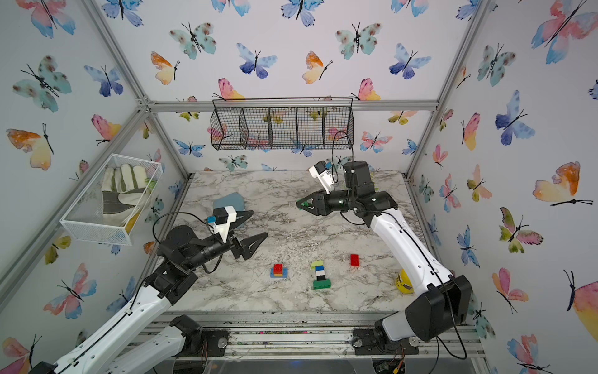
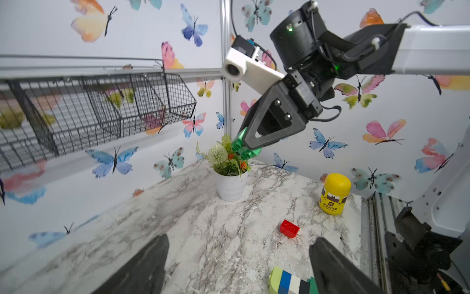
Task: Assemble the number 1 with lego
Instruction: Pick up the lego brick from the center of the board, then assemble the lego brick with the lego brick.
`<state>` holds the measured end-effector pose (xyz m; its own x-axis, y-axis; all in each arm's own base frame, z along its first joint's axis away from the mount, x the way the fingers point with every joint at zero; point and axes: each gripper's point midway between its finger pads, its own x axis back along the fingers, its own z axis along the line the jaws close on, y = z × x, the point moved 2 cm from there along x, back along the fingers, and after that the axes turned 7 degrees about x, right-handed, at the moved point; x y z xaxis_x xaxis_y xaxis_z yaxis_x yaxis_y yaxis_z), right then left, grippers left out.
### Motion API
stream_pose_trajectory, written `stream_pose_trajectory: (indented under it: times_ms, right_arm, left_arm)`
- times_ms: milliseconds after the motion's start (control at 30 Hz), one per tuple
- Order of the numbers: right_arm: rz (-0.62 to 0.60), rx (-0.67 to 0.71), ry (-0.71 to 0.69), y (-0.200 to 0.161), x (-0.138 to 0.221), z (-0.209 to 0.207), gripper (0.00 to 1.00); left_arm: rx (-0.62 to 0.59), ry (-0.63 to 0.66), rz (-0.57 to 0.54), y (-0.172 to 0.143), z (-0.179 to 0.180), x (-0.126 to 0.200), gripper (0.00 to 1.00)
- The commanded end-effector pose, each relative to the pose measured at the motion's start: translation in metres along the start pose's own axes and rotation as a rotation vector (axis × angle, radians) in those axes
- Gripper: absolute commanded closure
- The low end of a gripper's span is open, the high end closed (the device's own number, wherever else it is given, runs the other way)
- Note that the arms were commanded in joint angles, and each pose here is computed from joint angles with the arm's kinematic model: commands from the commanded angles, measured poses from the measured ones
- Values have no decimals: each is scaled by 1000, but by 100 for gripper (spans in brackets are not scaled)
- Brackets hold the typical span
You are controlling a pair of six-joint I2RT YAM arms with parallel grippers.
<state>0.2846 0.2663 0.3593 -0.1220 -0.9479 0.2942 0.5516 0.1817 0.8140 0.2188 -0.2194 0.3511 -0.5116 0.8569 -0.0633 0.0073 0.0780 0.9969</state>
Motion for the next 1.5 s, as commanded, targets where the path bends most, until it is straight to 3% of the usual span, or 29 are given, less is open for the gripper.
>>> stream_pose_trajectory:
  times_ms: [0,267,467,1300,1367,1467]
  right_arm:
    - [-28,-23,239,12,8,43,84]
    - [-57,-29,406,24,25,79,84]
    - [-43,-55,436,20,27,84,84]
    - [-41,-57,456,21,30,89,86]
    - [-41,-60,455,21,29,88,82]
    - [-55,-52,437,23,29,86,51]
  left_arm:
    - [-249,-40,-135,44,-15,-11,5]
    - [-389,-122,-227,77,-39,-48,7]
    - [-433,-222,-236,79,-51,-66,22]
    - [-525,-238,-215,75,-64,-93,71]
    - [-533,-192,-196,74,-58,-95,74]
    - [-528,-166,-167,72,-54,-95,77]
